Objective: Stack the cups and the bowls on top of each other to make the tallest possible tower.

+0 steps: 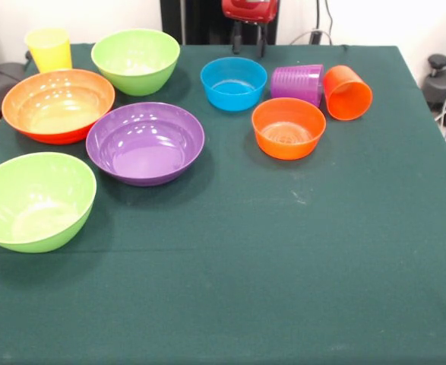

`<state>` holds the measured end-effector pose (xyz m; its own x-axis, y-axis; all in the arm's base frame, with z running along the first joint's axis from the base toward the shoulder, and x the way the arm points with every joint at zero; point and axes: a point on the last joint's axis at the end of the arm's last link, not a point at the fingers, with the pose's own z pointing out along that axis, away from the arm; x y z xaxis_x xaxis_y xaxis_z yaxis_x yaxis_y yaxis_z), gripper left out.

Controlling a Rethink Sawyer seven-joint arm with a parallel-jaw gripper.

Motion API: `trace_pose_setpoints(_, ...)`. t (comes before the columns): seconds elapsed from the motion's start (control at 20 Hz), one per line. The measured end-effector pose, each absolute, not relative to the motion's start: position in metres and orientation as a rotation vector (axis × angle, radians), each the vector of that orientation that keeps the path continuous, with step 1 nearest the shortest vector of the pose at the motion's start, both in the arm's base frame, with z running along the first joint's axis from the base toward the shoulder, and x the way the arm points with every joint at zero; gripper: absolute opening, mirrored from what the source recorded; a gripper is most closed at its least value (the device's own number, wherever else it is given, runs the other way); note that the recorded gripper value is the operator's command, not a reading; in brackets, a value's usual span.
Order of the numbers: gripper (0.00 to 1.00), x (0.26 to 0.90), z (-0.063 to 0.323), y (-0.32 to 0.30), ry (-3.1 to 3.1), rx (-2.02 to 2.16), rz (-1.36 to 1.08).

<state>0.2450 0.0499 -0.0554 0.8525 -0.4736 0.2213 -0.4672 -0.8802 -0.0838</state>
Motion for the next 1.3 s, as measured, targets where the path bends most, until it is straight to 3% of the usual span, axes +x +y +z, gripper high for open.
trace_pose_setpoints(1.3, 1.0, 0.22, -0.021, 0.085, 0.801, -3.003, -0.321)
